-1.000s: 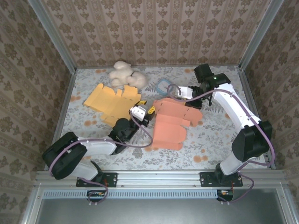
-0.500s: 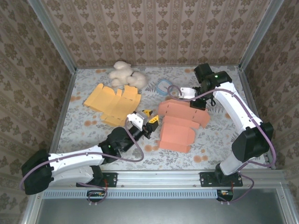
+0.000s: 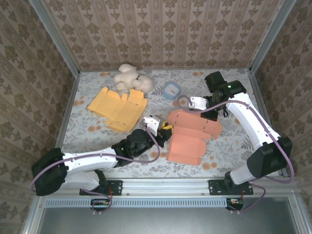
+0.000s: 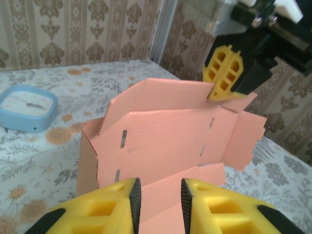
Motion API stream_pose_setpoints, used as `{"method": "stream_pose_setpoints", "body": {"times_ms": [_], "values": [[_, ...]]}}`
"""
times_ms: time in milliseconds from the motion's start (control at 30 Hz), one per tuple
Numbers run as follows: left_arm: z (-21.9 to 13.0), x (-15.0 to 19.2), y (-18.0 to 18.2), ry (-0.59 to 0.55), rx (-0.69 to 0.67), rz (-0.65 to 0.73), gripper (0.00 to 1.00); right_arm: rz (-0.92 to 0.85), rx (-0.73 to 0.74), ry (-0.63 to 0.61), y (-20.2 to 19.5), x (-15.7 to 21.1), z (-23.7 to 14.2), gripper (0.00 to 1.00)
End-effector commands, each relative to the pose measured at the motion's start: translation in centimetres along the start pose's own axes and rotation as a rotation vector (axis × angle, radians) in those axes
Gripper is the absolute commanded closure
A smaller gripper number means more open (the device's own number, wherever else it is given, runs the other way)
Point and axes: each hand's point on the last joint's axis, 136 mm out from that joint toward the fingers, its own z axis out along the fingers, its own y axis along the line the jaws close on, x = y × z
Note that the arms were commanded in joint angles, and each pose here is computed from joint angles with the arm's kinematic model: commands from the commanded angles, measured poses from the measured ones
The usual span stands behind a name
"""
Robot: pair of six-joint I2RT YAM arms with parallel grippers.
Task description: Fold the paper box
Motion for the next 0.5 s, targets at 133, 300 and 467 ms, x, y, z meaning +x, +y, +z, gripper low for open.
{"method": "stream_pose_setpoints", "body": {"times_ms": [133, 300, 467], "values": [[1.9, -1.2, -1.9, -0.013, 0.097, -0.11, 0.74, -0.007, 0.021, -0.03, 0.4, -0.3, -0.3, 1.0], [3.5, -0.2, -1.4, 0.0, 0.09, -0.122, 0.76, -0.013, 0.025, -0.027, 0.5, -0.1, 0.0, 1.0], [4.3, 0.4, 3.5, 0.002, 0.013, -0.257, 0.81, -0.024, 0.037, -0.041, 0.7, -0.1, -0.2, 1.0]]}}
